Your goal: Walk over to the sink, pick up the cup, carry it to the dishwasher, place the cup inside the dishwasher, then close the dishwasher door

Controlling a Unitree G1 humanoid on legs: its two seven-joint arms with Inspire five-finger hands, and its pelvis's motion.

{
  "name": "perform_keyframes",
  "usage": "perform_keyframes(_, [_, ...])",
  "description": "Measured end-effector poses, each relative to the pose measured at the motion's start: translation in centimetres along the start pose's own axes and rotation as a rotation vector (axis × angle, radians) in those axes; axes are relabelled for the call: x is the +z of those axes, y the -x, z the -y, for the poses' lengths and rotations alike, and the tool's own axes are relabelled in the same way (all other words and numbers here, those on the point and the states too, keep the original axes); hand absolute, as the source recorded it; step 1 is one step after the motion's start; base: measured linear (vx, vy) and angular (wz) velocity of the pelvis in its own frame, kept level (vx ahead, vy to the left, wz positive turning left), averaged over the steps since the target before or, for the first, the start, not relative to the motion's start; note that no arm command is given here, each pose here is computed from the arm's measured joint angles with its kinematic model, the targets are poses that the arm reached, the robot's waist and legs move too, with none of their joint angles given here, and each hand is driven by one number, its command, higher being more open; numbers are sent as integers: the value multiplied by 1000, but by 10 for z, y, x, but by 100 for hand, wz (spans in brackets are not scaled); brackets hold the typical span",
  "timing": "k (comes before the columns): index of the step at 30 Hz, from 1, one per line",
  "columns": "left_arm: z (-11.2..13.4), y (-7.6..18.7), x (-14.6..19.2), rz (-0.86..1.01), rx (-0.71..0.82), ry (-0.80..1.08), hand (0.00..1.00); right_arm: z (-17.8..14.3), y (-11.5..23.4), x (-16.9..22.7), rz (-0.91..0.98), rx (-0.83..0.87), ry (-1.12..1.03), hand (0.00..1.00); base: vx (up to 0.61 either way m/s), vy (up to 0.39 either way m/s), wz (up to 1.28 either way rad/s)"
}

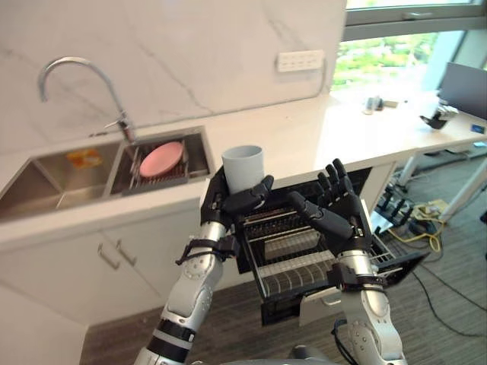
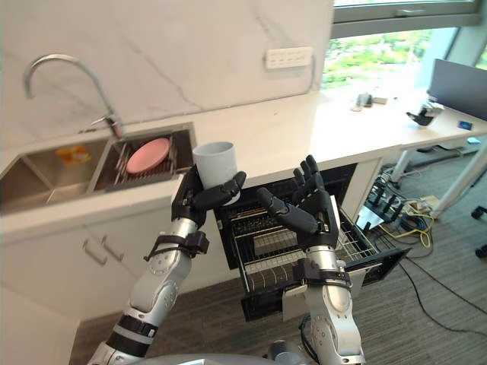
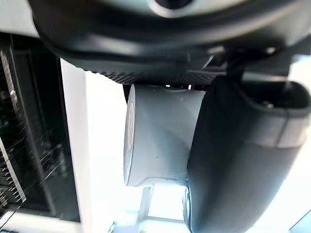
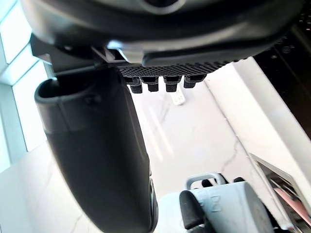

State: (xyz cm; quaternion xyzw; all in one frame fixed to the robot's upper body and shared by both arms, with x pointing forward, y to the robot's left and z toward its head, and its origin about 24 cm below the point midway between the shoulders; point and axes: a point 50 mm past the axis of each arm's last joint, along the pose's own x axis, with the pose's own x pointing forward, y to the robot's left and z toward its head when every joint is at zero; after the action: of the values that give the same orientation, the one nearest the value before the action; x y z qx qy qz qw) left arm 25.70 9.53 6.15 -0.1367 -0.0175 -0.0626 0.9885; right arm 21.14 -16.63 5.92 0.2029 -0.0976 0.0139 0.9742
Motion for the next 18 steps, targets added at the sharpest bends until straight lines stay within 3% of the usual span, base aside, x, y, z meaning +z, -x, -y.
perform_keyframes(9, [0, 8, -5, 20, -60, 4, 0, 21, 4, -3, -45, -37, 56, 100, 333, 321, -77])
perform_keyframes(18, [-2, 2, 7, 59, -123, -34, 0, 20, 2, -14, -74, -75, -5, 100, 38, 261, -45])
